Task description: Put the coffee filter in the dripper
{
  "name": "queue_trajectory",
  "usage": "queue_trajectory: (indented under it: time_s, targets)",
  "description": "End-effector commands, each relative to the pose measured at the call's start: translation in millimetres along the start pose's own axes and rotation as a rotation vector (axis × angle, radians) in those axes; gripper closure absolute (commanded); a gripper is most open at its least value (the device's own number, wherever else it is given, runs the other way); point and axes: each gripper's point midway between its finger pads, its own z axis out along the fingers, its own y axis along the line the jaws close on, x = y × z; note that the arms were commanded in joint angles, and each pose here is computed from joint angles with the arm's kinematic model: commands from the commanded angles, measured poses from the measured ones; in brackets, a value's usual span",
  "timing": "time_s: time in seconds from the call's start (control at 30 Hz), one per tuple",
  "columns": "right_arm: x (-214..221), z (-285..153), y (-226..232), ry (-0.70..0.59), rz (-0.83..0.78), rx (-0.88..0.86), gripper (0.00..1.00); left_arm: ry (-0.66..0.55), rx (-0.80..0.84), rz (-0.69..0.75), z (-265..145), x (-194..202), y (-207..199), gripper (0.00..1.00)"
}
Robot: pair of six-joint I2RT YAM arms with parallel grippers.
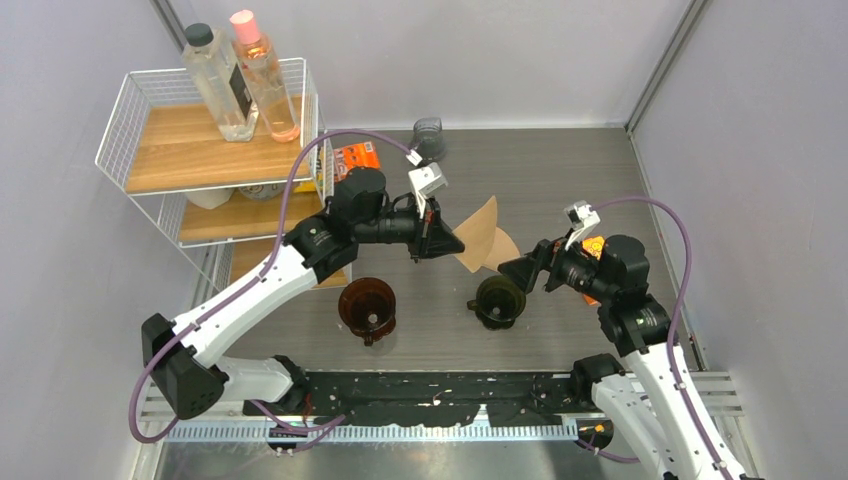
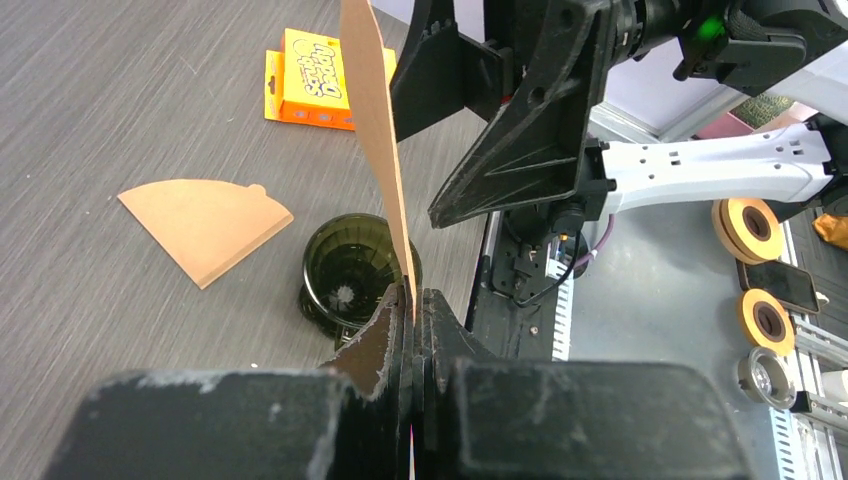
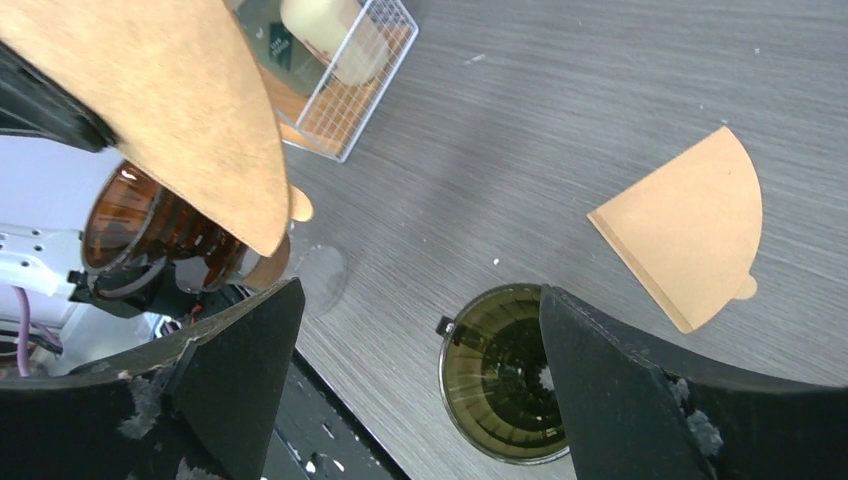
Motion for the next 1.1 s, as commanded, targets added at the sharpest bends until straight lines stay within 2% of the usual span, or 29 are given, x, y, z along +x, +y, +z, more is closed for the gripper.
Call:
queue_trajectory:
  time_s: [0.0,0.1,0.67,1.07]
  targets:
    - [-25,0,19,-0.110,0.012,-0.086,0.04,-0.077,0.012,0.022,-4,-19,-6,1.00]
    - [-26,5,24,-0.101,0.045,-0.128,0.05,-0.081,0.023,0.017,-4,-19,-8,1.00]
    - [-25,22,2,-0.087,0.114,-0.042,0.04,-0.087,0.076,0.022,-8,-16,-19,1.00]
    - [-27,22,16,-0.087,0.116,-0.126,0.05,-0.084,0.096,0.014,-5,-16,-21,1.00]
